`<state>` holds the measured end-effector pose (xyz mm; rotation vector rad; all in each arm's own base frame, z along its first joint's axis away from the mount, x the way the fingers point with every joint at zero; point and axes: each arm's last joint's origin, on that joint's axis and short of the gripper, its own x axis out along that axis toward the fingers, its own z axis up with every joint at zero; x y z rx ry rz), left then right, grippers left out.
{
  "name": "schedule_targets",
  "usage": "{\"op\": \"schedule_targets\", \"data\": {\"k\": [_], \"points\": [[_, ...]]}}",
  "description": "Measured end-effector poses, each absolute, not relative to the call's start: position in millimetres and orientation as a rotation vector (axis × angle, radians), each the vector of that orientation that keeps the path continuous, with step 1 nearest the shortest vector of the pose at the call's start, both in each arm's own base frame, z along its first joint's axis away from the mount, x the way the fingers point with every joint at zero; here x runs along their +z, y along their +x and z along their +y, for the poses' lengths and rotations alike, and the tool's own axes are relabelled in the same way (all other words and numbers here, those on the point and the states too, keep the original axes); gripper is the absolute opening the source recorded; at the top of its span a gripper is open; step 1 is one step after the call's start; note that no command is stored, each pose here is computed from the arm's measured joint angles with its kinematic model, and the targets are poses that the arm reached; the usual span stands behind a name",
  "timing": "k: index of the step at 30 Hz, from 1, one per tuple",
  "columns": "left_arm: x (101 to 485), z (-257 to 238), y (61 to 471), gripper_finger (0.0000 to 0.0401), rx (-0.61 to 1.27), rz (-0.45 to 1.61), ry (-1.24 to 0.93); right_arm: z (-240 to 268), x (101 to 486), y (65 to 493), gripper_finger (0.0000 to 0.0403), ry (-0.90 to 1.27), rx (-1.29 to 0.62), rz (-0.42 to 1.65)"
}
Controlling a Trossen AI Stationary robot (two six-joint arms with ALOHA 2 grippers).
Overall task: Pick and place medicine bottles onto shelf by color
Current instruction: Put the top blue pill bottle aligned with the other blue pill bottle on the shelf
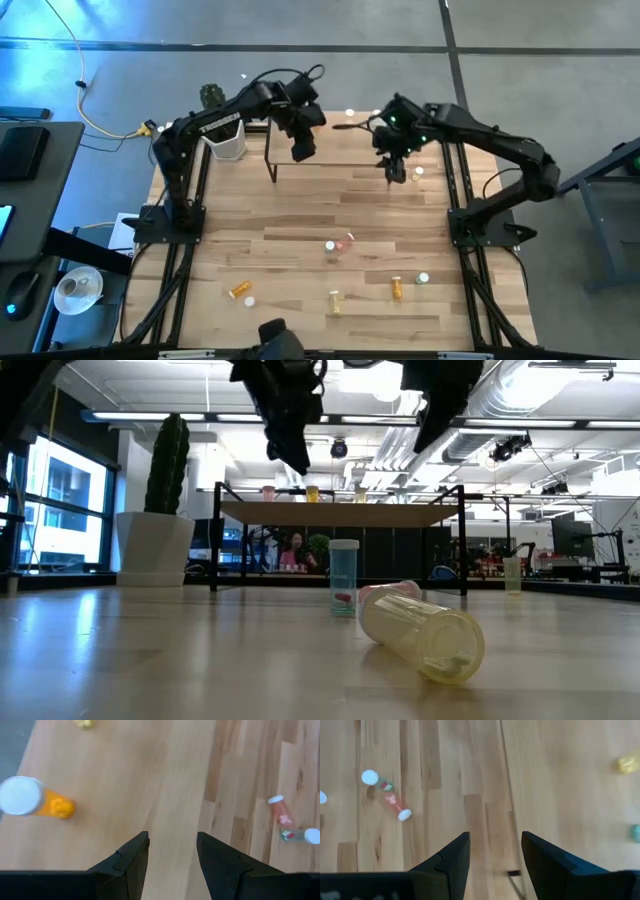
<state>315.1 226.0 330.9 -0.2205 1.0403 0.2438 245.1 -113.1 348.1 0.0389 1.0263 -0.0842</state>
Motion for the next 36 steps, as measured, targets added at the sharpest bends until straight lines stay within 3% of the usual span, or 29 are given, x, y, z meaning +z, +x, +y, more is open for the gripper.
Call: {"op": "schedule_targets", "data": {"k": [11, 21, 30, 36], "points": [[317.7, 175.9, 287.4, 0.0158, 0.264, 0.863, -0.183, -76.9, 302.6, 233.3, 0.017, 0.063, -0.071, 0.889], [271.3, 130.2, 270.5, 0.0158, 0.23, 0.782, -0.212, -41.3, 257.4, 248.0, 0.017, -0.029, 0.062, 0.773], [249.2, 94.7, 252.8, 0.0158, 0.29, 0.809, -0.226, -18.0, 252.6, 260.7, 0.017, -0.044, 0.125, 0.599], [247.4, 72.4, 245.4, 0.0158, 0.304, 0.815, -0.214, -9.6, 245.9, 269.5, 0.017, 0.012, 0.137, 0.598]]}}
